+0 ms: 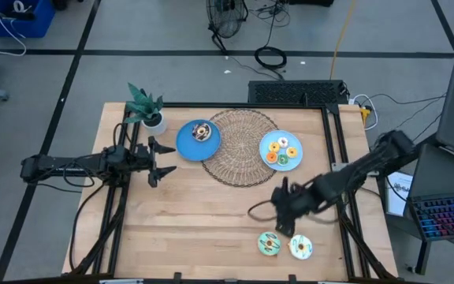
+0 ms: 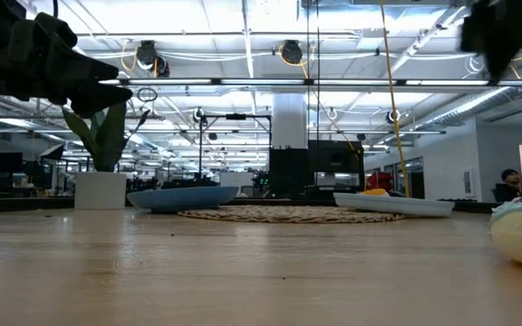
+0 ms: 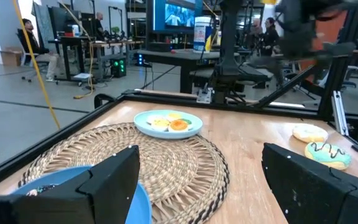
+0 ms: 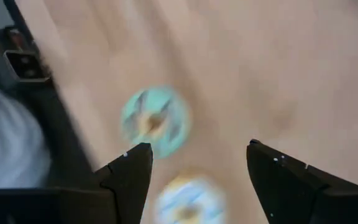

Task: Pick & Place donuts
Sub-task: Put the large white donut on the dark blue plate

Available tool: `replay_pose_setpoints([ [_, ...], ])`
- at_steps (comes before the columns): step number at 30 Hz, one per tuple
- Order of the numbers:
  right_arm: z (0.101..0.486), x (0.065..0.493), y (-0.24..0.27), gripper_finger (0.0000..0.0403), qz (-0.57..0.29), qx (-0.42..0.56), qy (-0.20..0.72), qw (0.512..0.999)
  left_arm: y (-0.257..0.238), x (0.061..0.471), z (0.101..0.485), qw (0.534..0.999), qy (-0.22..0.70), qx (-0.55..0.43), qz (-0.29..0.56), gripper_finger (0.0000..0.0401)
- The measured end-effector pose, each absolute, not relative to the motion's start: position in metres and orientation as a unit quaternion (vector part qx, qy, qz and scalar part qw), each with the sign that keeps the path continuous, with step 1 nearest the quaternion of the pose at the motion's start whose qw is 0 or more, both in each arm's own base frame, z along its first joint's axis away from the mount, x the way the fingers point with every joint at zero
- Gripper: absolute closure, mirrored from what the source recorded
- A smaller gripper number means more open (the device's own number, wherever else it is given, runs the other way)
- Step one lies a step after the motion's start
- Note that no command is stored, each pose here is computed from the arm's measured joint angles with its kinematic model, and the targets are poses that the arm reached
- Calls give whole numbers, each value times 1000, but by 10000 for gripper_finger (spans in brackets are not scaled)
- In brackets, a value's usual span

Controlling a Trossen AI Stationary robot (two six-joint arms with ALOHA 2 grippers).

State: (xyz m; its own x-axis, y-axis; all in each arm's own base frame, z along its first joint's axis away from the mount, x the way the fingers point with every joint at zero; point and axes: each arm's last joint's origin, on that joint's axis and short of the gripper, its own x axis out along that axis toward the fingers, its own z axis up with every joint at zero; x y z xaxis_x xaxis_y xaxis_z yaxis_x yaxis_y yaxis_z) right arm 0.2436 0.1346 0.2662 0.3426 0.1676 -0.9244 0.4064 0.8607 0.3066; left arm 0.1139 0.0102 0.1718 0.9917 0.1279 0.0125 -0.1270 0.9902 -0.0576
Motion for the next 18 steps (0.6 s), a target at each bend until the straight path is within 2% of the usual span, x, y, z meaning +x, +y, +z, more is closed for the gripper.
replay_pose_setpoints([
  [4, 248, 253, 168, 161, -132, 364, 629, 675, 10, 114, 172, 998, -8, -28, 64, 66],
  [10, 219, 247, 204, 161, -206, 424, 665, 579, 10, 114, 172, 998, -8, -28, 64, 66],
  [13, 211, 241, 214, 161, -242, 428, 678, 547, 10, 114, 172, 998, -9, -28, 64, 66],
  [18, 197, 228, 222, 161, -296, 407, 684, 527, 10, 114, 172, 998, -9, -28, 64, 66],
])
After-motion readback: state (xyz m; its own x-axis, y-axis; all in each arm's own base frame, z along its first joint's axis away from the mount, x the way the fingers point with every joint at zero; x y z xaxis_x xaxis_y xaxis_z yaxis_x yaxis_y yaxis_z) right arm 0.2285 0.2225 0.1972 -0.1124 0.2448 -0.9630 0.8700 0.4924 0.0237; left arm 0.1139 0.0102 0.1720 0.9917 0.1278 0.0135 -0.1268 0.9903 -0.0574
